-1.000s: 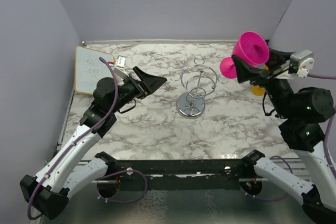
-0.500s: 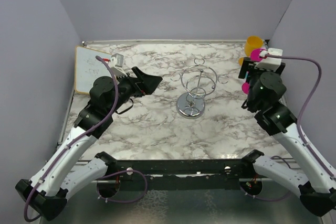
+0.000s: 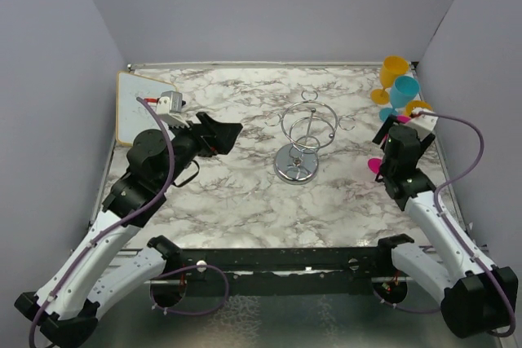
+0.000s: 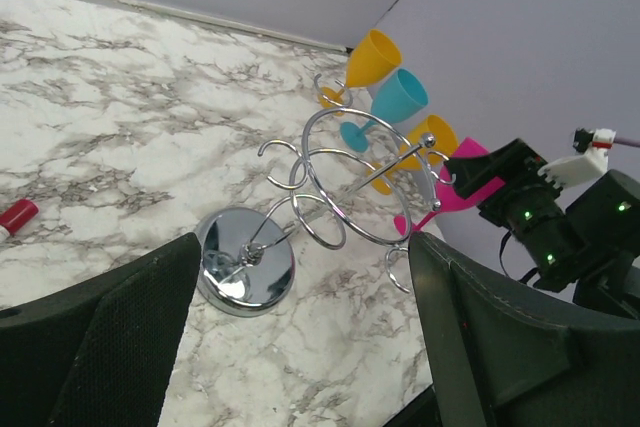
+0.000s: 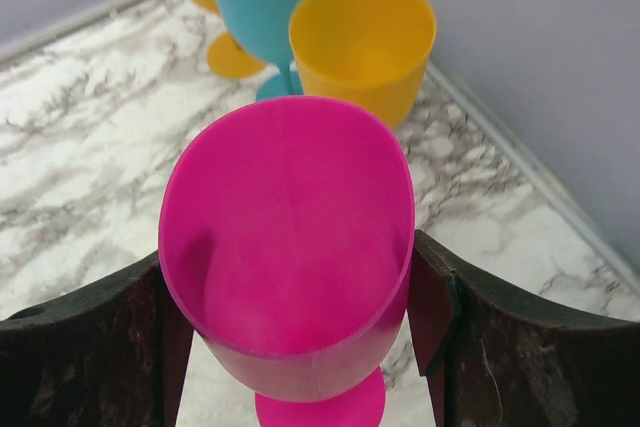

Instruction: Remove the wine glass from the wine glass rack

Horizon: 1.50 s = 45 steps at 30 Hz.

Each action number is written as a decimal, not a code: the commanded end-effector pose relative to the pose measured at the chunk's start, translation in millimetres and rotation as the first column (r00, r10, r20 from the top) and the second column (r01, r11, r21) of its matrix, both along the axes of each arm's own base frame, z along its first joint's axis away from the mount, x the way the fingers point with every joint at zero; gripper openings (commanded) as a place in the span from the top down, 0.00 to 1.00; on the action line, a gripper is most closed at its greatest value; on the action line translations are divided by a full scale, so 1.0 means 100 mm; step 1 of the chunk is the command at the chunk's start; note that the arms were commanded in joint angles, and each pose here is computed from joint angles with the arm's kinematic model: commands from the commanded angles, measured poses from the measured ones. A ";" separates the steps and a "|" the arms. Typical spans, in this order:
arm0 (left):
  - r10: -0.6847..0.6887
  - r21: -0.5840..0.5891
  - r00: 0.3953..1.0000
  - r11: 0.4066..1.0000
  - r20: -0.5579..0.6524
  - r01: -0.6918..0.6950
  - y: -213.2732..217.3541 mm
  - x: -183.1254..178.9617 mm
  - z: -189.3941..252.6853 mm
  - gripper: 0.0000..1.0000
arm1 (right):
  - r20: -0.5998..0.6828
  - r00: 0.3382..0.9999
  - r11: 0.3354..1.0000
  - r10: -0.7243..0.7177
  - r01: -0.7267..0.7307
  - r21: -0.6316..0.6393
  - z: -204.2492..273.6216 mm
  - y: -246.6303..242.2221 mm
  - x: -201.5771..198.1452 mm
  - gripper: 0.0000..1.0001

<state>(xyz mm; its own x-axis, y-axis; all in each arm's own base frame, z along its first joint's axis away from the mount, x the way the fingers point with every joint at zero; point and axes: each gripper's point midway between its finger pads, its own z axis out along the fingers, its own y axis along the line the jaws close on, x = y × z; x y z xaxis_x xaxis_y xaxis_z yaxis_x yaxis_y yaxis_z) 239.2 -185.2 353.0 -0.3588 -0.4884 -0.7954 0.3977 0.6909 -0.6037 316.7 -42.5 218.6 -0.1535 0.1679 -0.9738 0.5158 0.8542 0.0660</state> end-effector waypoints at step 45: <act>0.127 0.105 0.970 0.983 0.206 -0.151 0.47 -0.25 0.52 0.10 | 0.232 0.935 0.943 -0.267 0.303 -0.135 -0.70 -1.26 -0.04 0.11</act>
<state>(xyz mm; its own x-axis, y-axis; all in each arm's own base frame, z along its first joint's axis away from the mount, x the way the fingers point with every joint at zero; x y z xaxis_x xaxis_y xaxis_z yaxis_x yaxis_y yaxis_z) 222.0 -149.8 390.3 -0.1672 -0.3992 -0.9015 0.3977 0.8094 -0.4322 310.6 -168.0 137.5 0.0652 0.0323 -0.9973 0.7379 0.6713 0.0700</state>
